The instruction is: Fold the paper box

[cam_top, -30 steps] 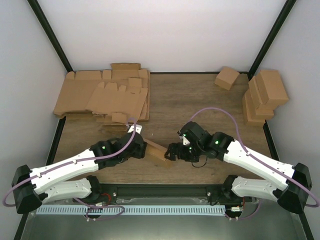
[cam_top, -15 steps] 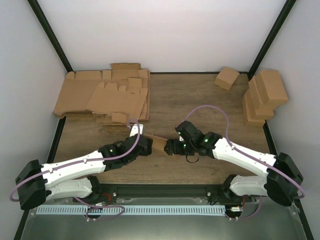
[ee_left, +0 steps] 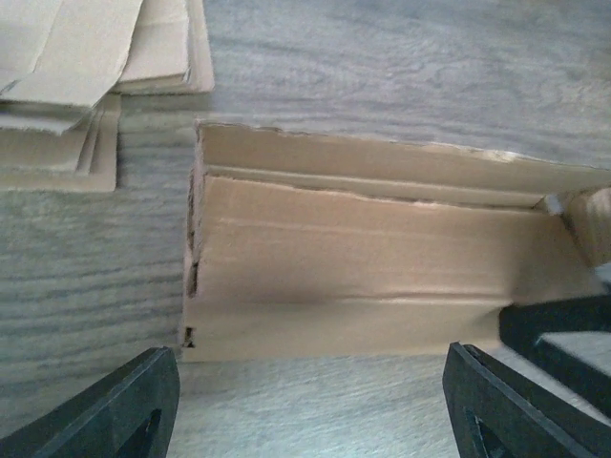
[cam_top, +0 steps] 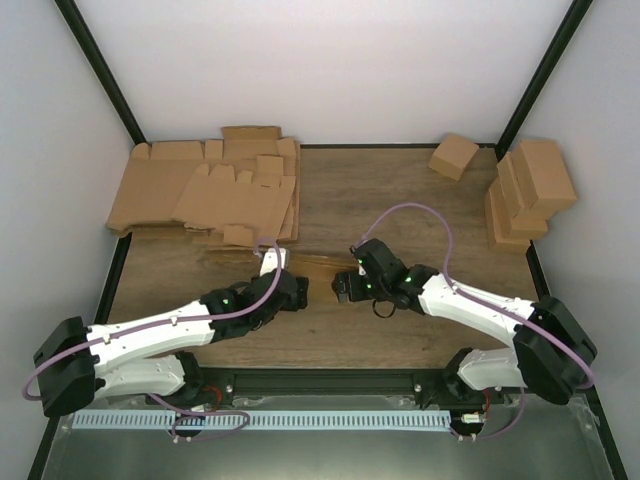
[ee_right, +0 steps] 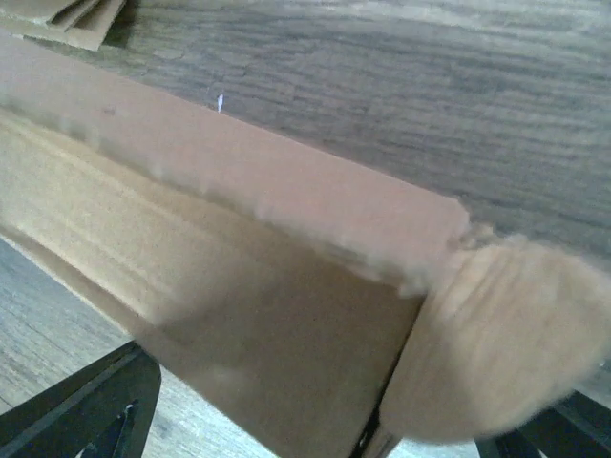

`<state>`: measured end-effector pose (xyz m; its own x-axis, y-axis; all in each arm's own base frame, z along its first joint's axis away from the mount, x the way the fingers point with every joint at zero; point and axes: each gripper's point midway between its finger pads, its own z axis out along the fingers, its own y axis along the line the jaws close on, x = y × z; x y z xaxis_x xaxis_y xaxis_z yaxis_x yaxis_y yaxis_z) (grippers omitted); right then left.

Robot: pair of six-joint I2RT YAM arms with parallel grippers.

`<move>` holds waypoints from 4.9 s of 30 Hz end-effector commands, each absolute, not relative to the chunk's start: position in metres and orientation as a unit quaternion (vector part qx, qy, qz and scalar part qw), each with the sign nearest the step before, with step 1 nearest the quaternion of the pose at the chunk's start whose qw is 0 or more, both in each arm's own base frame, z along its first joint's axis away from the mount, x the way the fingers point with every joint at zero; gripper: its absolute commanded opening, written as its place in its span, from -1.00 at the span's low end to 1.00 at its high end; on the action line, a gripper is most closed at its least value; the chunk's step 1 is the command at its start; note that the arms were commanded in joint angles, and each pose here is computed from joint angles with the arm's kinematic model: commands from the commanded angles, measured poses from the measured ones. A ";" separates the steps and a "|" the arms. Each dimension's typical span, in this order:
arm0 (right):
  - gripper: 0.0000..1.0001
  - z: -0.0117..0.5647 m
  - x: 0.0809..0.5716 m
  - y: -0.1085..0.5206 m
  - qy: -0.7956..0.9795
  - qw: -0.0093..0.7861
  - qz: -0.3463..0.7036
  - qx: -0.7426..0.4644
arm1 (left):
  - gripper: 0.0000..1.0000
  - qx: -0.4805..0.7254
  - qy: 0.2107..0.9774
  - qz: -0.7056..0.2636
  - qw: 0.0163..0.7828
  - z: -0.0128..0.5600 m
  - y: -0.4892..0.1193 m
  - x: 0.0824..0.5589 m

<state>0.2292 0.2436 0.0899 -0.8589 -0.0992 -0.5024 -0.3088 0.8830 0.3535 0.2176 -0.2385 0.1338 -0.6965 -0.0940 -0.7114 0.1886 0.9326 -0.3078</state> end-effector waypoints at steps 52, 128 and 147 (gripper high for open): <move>1.00 0.149 0.251 0.202 0.840 0.064 0.444 0.306 | 1.00 -0.312 0.808 -0.486 0.116 0.135 -0.207 0.243; 0.15 0.112 0.236 0.231 0.893 0.049 0.385 0.228 | -0.71 -0.370 0.824 -0.419 0.092 0.066 -0.189 0.224; 0.05 0.163 0.262 0.201 0.915 0.204 0.347 0.013 | 0.31 -0.080 0.923 -0.333 0.178 0.140 -0.207 0.254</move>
